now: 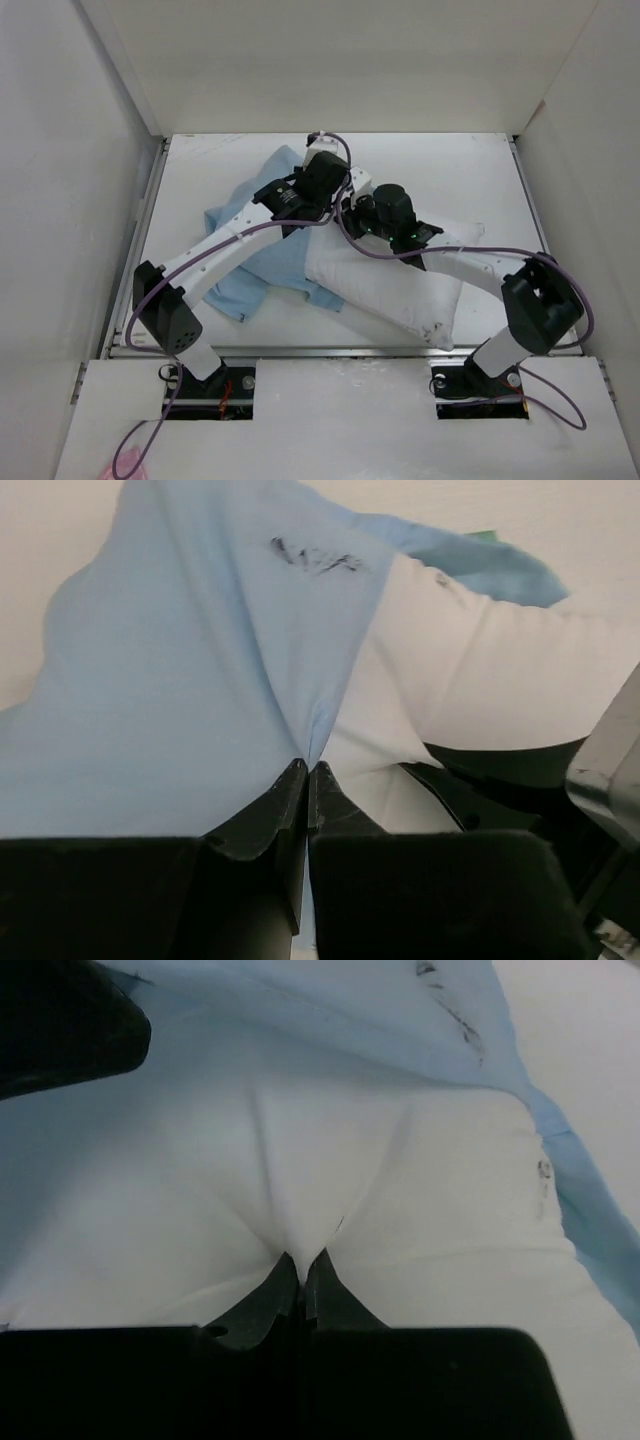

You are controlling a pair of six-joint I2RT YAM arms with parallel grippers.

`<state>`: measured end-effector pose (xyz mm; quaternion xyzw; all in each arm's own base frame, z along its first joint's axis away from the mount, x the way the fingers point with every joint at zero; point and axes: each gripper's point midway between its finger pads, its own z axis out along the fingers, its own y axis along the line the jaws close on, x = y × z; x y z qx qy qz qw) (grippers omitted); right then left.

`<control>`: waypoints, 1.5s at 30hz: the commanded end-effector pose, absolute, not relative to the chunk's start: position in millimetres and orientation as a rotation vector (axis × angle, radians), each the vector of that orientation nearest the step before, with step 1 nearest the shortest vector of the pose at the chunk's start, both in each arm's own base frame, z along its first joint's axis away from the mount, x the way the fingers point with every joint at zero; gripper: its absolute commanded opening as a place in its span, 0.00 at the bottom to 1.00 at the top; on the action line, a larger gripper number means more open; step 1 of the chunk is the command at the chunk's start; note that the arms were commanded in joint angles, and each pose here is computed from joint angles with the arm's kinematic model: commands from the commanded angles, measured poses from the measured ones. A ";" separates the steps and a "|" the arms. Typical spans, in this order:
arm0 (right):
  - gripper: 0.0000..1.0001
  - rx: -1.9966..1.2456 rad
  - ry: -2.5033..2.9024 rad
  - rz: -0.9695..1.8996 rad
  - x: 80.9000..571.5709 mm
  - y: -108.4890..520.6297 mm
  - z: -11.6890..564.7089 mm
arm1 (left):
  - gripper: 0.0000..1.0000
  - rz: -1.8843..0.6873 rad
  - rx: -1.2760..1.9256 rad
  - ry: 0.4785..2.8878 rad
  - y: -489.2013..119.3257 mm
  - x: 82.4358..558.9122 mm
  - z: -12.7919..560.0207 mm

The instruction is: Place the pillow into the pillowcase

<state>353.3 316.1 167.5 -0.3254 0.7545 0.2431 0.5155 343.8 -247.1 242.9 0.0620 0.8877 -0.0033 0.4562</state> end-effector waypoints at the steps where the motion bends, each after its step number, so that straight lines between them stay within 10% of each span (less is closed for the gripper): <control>1: 0.00 -0.619 1.609 0.647 358.2 320.4 241.1 | 0.00 -0.295 0.281 2.020 -293.0 336.8 312.7; 10: 0.00 0.129 1.087 0.749 328.8 209.8 387.2 | 0.00 -0.692 0.599 1.893 -397.7 289.7 369.0; 28: 0.00 0.900 1.059 0.576 374.1 119.4 285.7 | 0.00 -1.075 0.999 2.293 -421.9 107.7 183.2; 45: 0.06 0.868 1.236 0.571 405.1 99.2 232.2 | 0.00 -1.469 1.314 2.042 -453.7 65.1 225.1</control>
